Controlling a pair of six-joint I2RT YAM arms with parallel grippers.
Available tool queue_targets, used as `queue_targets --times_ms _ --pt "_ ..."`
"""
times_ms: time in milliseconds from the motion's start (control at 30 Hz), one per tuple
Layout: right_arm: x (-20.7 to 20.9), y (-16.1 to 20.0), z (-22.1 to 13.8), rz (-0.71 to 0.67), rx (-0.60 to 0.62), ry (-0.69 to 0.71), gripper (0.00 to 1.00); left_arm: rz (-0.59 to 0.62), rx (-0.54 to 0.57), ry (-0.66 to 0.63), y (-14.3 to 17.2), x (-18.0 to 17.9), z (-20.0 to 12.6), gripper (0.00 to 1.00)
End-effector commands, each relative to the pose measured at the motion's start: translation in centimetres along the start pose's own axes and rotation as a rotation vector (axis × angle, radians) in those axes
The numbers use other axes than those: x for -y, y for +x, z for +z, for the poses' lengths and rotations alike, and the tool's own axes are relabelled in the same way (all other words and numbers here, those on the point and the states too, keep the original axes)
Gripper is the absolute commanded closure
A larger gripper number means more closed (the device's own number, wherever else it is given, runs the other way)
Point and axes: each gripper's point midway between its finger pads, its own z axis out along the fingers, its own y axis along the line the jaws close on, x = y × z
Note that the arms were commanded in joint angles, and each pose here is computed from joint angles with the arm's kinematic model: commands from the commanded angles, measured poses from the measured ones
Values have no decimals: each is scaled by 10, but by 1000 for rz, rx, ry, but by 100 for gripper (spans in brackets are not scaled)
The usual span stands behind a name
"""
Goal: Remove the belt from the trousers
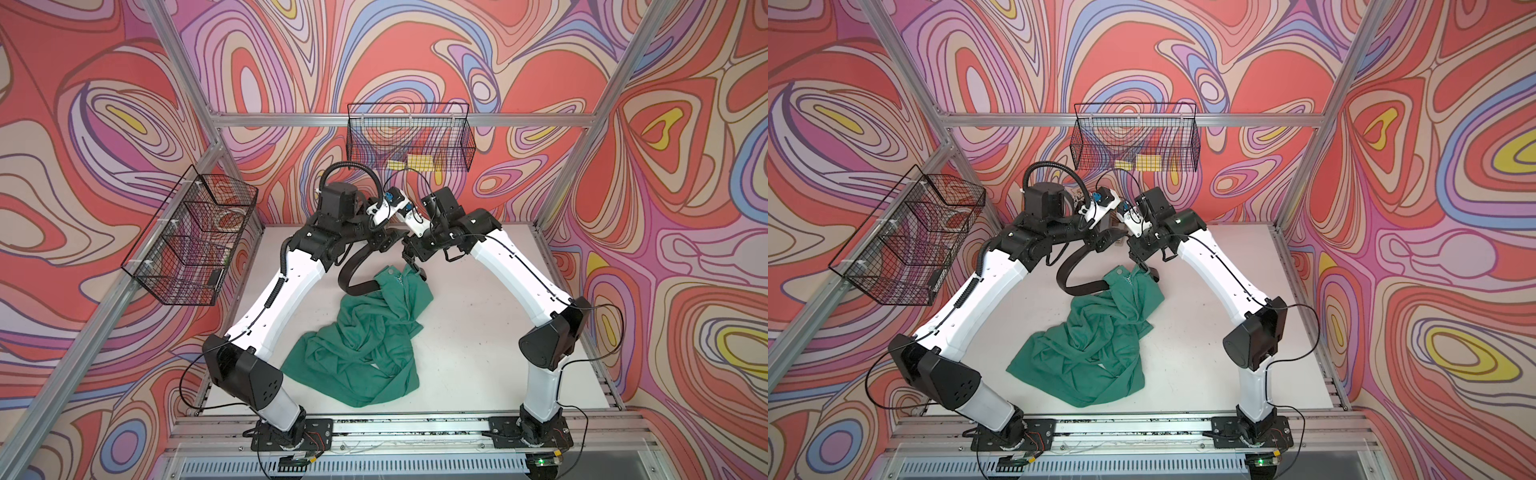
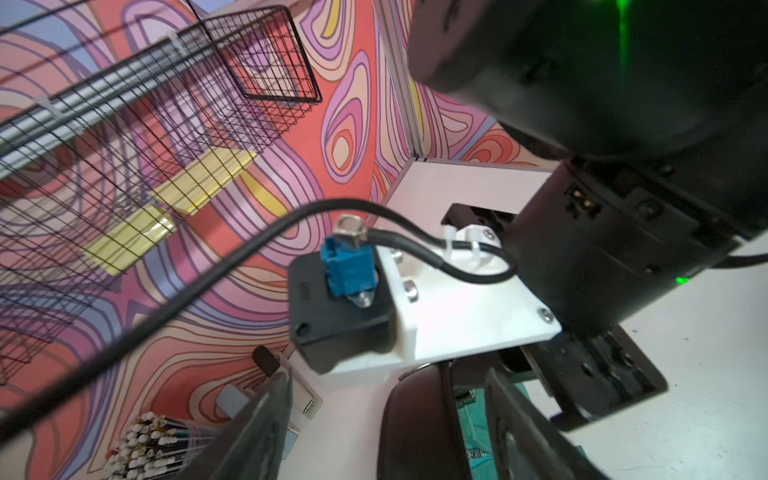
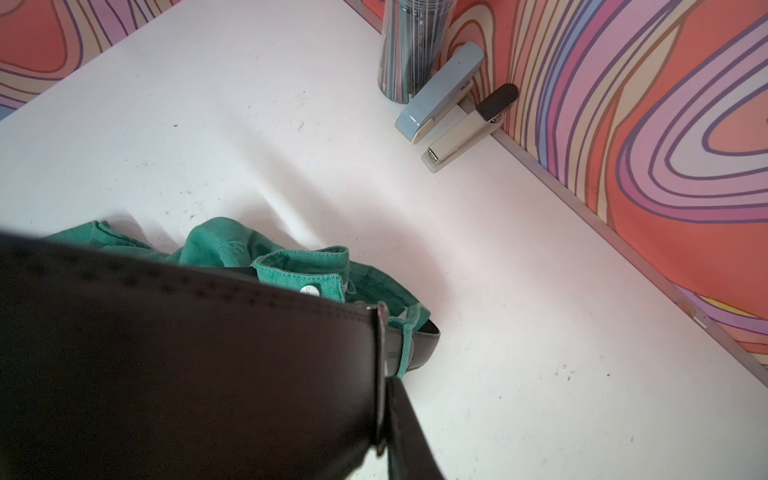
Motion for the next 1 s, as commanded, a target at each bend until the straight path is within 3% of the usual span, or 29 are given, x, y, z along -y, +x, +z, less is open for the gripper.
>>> queue_targets --times_ms 0,233,367,467,667,700,867,967 --pt "1 -4 -3 28 12 -26 100 9 -54 46 19 11 4 24" --pt "4 -8 -9 66 44 -58 100 -20 -162 8 55 13 6 25" --pt "2 -8 -9 71 40 -70 100 -35 -204 -30 62 6 8 31" --pt "0 -6 -7 72 34 -78 100 -53 -197 -63 57 0 8 48" --pt "0 -11 -11 84 59 -79 100 -70 -199 -137 47 -11 0 100" --pt "1 -13 -12 89 70 -74 100 -83 -193 -154 44 -14 -2 100" --pt "8 -25 -27 151 197 -24 62 -230 -145 -233 22 -28 -16 100" --pt "8 -36 -49 204 327 -16 54 -320 -149 -254 17 -32 -20 100"
